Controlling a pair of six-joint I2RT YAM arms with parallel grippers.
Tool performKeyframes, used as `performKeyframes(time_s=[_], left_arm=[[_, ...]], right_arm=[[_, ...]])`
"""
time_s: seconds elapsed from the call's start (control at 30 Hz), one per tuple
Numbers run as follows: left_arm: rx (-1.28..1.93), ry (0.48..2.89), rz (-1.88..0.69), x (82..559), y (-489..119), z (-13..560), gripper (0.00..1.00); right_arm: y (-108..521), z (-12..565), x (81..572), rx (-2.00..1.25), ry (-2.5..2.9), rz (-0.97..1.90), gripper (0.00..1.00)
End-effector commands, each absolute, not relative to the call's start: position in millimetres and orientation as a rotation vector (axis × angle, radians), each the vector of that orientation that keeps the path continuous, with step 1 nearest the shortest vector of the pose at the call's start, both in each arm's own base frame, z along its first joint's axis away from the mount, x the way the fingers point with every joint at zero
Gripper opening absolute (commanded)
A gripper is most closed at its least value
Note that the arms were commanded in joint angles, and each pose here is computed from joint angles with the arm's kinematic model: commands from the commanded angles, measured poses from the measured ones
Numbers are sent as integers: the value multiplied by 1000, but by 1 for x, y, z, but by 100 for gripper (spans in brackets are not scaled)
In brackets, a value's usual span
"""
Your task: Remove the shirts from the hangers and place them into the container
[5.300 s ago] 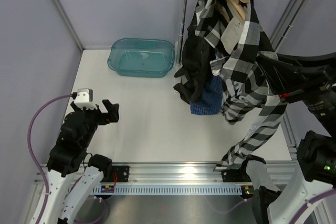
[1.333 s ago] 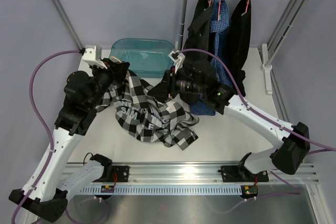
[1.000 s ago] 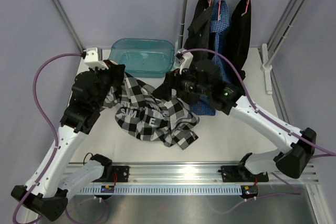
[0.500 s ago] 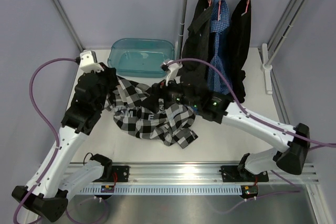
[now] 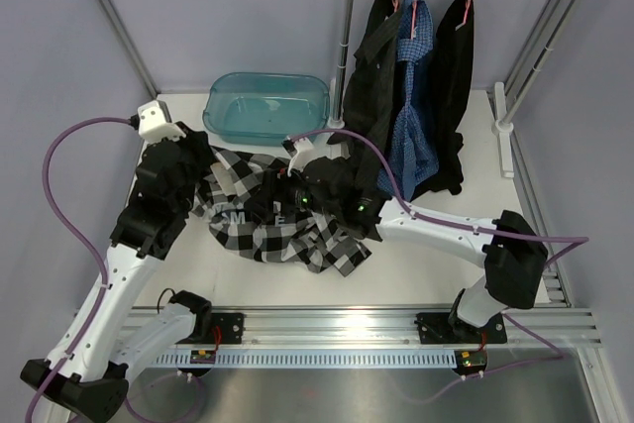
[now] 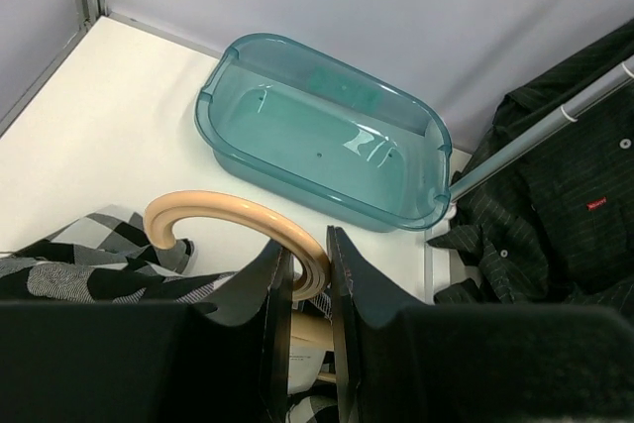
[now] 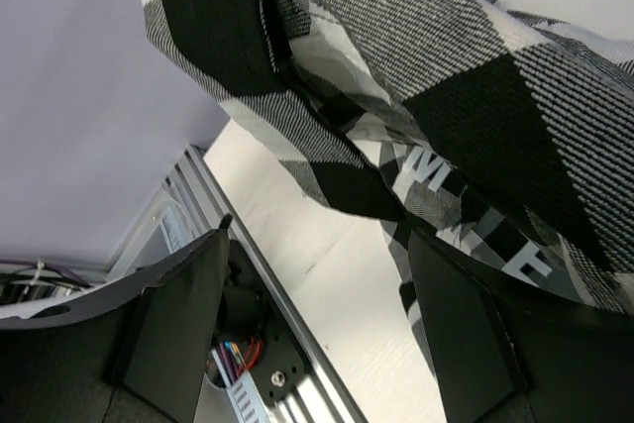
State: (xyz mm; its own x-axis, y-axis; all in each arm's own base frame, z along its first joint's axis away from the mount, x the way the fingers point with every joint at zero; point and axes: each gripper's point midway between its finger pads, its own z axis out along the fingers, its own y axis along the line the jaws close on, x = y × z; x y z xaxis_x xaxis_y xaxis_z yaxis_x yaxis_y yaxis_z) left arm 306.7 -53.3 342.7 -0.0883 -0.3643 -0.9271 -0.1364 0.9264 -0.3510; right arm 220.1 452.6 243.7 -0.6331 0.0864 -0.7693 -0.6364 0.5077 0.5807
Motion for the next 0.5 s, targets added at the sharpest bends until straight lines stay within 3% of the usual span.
performKeyframes(time_s=[0.0, 0.47], left_arm=[[-468, 1555, -233, 305, -45, 366, 0], [-499, 1540, -241, 302, -40, 366, 0]], right_arm=[[467, 266, 234, -342, 1848, 1242, 81], [482, 245, 247, -258, 1887, 1246, 72]])
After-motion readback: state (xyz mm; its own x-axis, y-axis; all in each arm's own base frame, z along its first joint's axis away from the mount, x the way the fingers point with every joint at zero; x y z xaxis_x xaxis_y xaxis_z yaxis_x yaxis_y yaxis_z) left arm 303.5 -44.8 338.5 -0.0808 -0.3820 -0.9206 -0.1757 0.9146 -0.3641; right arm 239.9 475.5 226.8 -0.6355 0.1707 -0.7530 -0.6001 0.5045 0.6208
